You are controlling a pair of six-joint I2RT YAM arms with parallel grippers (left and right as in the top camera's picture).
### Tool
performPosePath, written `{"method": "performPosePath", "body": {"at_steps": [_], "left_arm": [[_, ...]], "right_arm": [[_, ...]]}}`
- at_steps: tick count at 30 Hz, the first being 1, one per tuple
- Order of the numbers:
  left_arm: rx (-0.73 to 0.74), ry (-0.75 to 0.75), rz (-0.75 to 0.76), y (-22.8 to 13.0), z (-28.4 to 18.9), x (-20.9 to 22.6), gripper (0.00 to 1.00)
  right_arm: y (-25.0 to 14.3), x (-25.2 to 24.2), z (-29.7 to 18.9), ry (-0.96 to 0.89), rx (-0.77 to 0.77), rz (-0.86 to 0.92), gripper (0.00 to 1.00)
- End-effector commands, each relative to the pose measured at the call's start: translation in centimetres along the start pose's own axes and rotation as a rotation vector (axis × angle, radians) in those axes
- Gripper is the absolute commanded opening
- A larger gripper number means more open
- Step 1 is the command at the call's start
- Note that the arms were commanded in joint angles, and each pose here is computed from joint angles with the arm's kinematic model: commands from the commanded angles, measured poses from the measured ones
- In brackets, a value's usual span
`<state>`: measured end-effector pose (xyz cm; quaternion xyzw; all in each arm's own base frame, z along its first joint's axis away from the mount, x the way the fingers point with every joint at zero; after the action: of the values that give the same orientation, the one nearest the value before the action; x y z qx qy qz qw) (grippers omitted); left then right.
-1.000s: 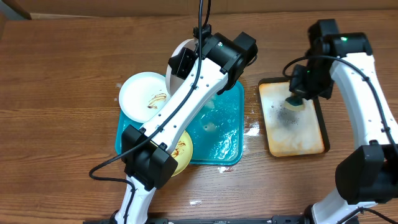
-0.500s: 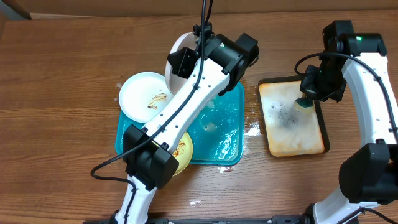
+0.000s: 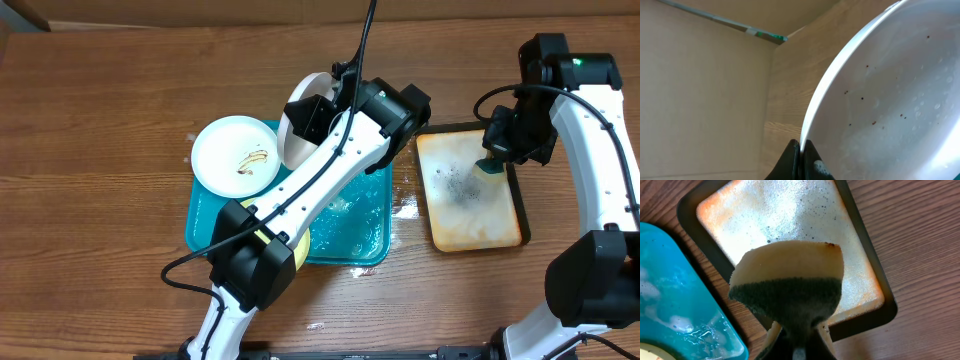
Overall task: Clean dirty plates on tray and stack at the side
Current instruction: 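Lift the pink plate upright with the left gripper above the tray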
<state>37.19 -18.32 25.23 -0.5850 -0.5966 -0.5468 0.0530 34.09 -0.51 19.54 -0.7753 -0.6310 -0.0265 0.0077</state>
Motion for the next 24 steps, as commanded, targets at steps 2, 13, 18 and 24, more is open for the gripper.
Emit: {"method": "performPosePath", "body": {"at_steps": [2, 13, 18, 24], "left_arm": [[-0.05, 0.033, -0.031, 0.2, -0.3, -0.3, 0.04], [-0.06, 0.028, -0.041, 0.2, -0.7, -0.5, 0.04], [-0.056, 0.01, -0.048, 0.1, -1.2, -0.5, 0.04], [0.224, -0.178, -0.09, -3.2, -1.2, -2.8, 0.04]], "right_arm": [[0.4, 0.0, -0.6, 0.003, -0.028, 0.013, 0.04], [0.4, 0.1, -0.7, 0.009, -0.027, 0.013, 0.04], [0.4, 0.2, -0.7, 0.013, -0.028, 0.013, 0.04], [0.4, 0.7, -0.7, 0.052, -0.026, 0.011, 0.04]]}}
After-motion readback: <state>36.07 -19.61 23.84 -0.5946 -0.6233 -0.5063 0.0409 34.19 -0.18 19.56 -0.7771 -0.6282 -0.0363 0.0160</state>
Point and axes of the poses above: each gripper's point midway between its finger pads, its own z axis out along the fingers, its own x axis along the line the jaws close on, y = z × x, the point moved 4 cm from there along -z, back along the fingers, and after that the axes turned 13 degrees about -z, right-handed, at the moved point
